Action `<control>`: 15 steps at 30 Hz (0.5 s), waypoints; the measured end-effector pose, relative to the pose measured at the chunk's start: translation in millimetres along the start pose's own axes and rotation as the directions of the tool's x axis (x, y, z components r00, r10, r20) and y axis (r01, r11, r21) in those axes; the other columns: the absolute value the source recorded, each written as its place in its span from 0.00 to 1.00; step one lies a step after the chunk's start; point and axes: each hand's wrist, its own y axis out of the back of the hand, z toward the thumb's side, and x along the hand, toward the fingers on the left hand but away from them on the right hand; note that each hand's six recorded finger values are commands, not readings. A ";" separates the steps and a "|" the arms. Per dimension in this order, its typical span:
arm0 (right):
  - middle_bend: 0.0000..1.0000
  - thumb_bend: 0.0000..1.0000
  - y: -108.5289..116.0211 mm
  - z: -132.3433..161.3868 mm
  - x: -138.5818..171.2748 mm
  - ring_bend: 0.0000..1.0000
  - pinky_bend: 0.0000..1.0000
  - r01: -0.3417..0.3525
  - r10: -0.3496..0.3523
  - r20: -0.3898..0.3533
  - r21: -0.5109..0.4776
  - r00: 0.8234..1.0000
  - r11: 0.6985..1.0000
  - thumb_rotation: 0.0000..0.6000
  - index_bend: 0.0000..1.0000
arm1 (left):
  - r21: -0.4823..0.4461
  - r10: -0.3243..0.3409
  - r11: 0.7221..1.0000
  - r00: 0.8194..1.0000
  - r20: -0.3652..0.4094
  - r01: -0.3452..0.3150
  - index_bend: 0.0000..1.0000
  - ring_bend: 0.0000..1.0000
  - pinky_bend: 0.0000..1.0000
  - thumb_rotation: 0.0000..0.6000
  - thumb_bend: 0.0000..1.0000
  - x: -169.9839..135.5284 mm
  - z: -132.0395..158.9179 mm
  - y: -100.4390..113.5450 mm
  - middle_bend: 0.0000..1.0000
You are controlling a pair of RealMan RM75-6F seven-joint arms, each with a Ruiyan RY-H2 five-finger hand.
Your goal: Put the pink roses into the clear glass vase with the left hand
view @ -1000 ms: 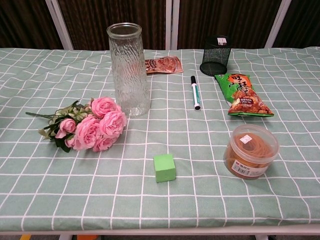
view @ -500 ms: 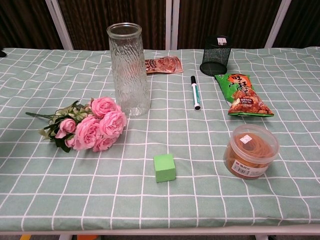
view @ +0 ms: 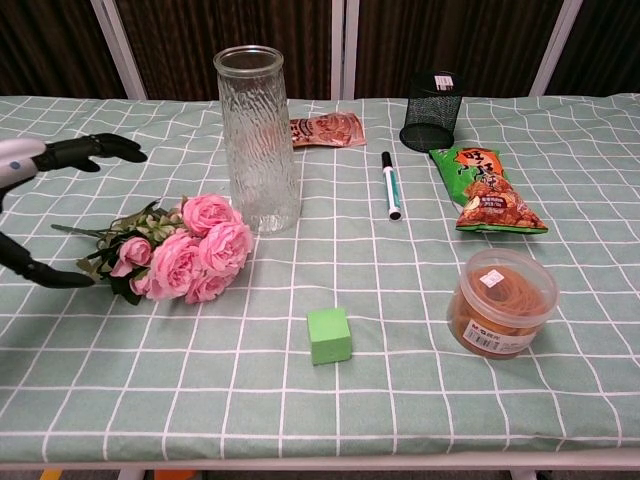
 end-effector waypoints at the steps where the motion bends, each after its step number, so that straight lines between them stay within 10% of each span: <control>1: 0.00 0.10 0.2 -0.1 0.0 0.00 0.00 0.001 -0.001 0.000 0.000 1.000 1.000 1.00 0.00 | 0.005 -0.004 1.000 1.000 0.001 0.004 0.10 0.00 0.11 1.00 0.00 3.7 0.6 -1.5 0.00; 15: 0.00 0.10 -1.7 -3.4 -1.0 0.00 0.00 -0.007 0.007 0.009 0.000 1.000 1.000 1.00 0.00 | -0.015 -0.085 0.996 0.996 0.016 0.085 0.10 0.00 0.11 1.00 0.00 41.1 6.1 -21.2 0.00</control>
